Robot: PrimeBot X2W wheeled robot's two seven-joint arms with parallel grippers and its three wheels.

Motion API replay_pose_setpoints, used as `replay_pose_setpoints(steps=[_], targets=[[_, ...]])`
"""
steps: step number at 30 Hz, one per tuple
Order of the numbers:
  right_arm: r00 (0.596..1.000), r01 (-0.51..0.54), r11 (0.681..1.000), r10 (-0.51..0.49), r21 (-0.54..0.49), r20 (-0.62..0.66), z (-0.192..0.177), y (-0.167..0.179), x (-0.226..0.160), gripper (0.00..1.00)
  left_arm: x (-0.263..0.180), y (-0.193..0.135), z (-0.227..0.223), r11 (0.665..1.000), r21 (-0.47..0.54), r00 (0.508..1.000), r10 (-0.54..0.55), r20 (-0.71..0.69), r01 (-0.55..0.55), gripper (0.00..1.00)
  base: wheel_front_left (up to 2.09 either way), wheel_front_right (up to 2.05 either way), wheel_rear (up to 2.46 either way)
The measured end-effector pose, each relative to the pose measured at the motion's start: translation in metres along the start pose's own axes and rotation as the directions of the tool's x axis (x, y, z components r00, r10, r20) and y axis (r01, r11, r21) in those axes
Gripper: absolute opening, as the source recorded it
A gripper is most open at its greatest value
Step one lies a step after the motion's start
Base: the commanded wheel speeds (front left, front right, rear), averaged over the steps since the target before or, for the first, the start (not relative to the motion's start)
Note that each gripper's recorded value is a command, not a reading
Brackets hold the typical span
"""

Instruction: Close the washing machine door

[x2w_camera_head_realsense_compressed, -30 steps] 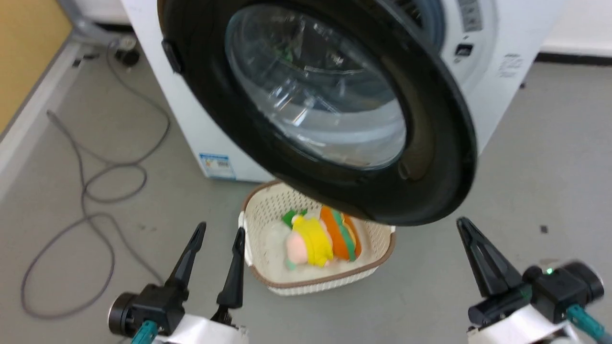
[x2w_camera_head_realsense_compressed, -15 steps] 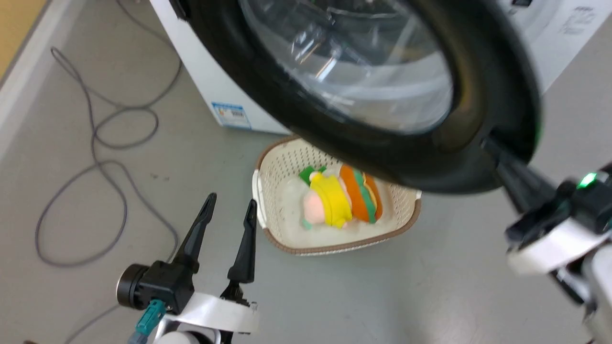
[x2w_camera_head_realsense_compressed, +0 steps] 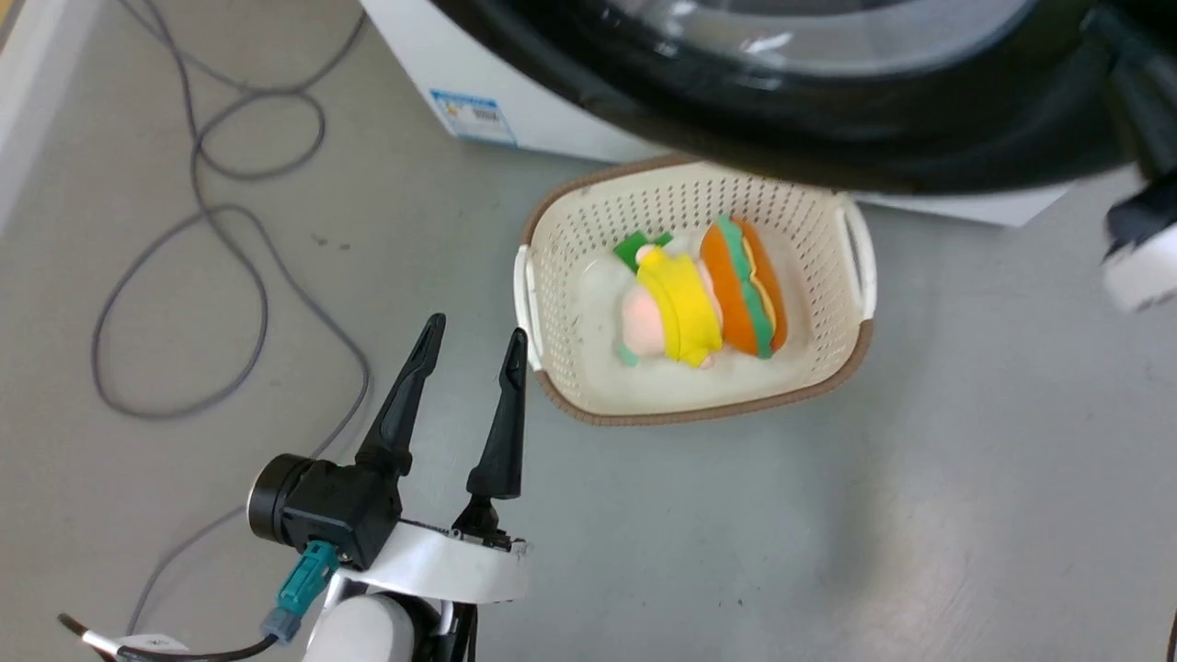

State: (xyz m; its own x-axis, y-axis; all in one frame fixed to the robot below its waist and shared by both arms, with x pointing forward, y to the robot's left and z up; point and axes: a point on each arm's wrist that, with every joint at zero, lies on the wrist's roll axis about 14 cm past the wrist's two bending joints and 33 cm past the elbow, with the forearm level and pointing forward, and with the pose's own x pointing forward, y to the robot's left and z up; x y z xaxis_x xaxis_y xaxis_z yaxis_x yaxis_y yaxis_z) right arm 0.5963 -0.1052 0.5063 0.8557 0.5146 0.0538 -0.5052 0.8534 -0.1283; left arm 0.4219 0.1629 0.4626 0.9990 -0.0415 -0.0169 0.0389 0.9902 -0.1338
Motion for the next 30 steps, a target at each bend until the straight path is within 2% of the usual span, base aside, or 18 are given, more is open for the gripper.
replay_pose_setpoints(steps=[10, 18, 23, 30], targets=[[0.991, 0.131, 0.989, -0.129, 0.071, -0.041, -0.011, -0.044, 0.033, 0.00, 0.003, 0.007, -0.012, 1.000, 0.002, 0.999, 0.025, -0.031, -0.025, 1.00, 0.00, 0.00, 0.00], [0.987, 0.156, 0.980, -0.148, 0.125, -0.067, -0.020, -0.043, 0.040, 0.00, 0.005, 0.006, -0.010, 1.000, -0.004, 0.999, 0.027, -0.025, -0.027, 1.00, 0.00, 0.00, 0.00], [0.984, 0.176, 0.978, -0.173, 0.117, -0.032, -0.004, -0.046, 0.029, 0.00, 0.004, 0.004, 0.001, 1.000, -0.009, 1.000, 0.025, 0.005, -0.025, 1.00, 0.00, 0.00, 0.00], [0.982, 0.188, 0.978, -0.189, 0.090, -0.002, 0.013, -0.040, -0.004, 0.00, -0.002, 0.003, 0.019, 0.999, -0.020, 0.998, 0.027, 0.049, -0.026, 1.00, 0.00, 0.00, 0.00]])
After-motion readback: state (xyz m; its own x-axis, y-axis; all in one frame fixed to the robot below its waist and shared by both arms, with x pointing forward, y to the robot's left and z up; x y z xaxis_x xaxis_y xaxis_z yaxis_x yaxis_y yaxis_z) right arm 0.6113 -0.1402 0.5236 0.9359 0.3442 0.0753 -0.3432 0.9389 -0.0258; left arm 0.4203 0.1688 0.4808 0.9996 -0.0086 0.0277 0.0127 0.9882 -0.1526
